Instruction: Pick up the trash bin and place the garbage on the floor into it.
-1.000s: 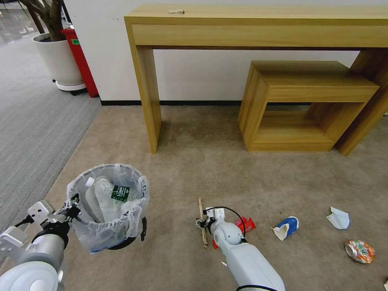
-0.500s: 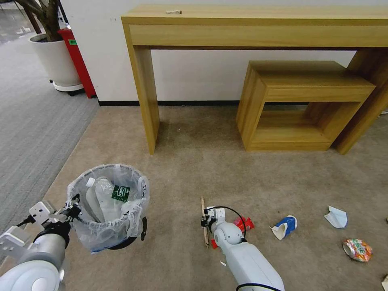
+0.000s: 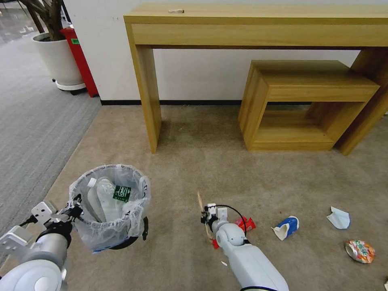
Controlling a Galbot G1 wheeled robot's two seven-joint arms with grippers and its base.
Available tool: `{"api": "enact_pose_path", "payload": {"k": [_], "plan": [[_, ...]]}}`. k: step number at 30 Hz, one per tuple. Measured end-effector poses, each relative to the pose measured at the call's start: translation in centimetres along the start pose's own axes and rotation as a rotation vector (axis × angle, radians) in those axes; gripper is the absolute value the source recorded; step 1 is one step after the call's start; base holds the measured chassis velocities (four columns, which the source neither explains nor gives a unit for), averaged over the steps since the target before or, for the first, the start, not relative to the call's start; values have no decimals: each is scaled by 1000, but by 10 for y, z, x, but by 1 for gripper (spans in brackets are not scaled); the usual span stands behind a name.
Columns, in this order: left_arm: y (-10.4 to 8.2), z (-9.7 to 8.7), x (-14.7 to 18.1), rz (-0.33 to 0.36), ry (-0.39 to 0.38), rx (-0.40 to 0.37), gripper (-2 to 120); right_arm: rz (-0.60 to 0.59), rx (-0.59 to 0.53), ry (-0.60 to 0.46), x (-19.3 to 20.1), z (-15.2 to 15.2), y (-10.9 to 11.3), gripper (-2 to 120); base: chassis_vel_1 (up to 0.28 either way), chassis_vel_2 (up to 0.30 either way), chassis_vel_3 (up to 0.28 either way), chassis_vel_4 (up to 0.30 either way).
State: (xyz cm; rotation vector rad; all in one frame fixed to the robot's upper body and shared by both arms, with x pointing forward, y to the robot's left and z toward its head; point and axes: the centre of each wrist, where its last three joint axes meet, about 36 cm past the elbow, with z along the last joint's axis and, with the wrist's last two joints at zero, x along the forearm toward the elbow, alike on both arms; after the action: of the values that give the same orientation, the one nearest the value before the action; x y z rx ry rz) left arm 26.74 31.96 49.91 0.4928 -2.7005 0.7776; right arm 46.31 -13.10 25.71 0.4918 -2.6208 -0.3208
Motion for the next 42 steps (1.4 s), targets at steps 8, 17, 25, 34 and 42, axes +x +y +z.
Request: {"api": "enact_pose_path", "payload": {"k": [8, 17, 25, 34, 42], "plan": [[-17, 20, -1, 50, 58, 26, 3, -482, -144, -687, 8, -70, 25, 0, 0, 0, 0, 0], [-39, 43, -1, 97, 95, -1, 3, -671, -210, -839, 7, -121, 89, 0, 0, 0, 0, 0], [-39, 48, -4, 98, 101, -10, 3, -898, -153, -791, 16, -138, 143, 0, 0, 0, 0, 0], [-33, 45, -9, 85, 94, -10, 3, -986, -35, -721, 11, -111, 137, 0, 0, 0, 0, 0], [-33, 47, -15, 81, 99, -4, 3, -1002, 8, -690, 7, -99, 125, 20, 0, 0, 0, 0]]}}
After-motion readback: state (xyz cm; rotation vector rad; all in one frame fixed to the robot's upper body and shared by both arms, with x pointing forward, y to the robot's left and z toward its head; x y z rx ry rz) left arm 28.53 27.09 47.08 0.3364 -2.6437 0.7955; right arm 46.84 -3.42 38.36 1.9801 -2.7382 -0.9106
